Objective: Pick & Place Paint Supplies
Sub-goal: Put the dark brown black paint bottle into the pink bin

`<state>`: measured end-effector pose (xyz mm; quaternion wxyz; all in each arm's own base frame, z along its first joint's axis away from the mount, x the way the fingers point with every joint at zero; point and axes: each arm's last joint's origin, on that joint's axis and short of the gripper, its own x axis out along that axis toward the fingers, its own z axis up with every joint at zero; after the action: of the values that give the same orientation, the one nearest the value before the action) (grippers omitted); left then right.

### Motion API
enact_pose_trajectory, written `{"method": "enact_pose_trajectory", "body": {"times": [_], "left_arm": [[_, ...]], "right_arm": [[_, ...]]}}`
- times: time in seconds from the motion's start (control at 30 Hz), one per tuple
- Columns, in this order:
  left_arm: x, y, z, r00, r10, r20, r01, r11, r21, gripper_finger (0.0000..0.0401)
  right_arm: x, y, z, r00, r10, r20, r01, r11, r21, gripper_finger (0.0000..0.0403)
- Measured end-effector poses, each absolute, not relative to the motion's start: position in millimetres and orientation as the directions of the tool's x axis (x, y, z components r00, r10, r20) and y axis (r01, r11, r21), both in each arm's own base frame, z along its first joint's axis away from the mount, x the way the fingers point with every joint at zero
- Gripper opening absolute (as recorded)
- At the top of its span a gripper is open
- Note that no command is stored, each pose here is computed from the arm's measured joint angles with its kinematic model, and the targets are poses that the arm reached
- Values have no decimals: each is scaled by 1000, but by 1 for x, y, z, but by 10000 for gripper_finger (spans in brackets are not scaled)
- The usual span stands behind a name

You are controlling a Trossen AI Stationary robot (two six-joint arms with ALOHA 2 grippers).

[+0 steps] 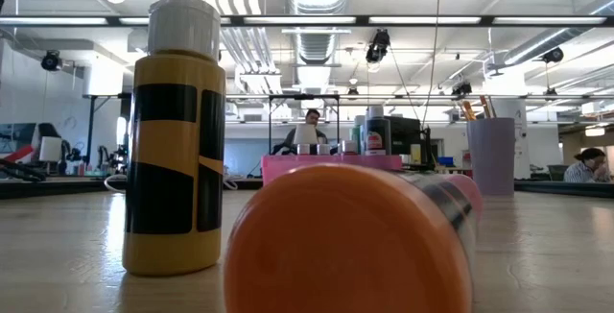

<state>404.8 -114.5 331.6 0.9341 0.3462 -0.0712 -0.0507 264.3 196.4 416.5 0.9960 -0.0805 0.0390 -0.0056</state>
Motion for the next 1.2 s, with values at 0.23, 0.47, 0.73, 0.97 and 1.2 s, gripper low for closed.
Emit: {"method": "enact_pose_trajectory", "body": {"times": [0.23,0.47,0.73,0.97,1.2], "left_arm": [[396,-124,339,986,-118,117,20,783,622,213],[381,-119,343,951,-224,213,68,824,562,213],[375,-120,338,917,-285,278,93,831,548,213],[374,-122,341,894,-334,298,139,839,526,213],[373,-122,344,872,-365,328,156,839,521,213]], "right_arm": [[262,205,409,994,5,-109,-38,953,-302,107],[257,215,406,993,37,-115,-75,934,-350,107],[258,214,406,994,2,-109,-44,921,-387,107],[259,213,406,994,-21,-106,-27,901,-434,107],[265,206,407,995,-44,-86,2,897,-443,107]]}}
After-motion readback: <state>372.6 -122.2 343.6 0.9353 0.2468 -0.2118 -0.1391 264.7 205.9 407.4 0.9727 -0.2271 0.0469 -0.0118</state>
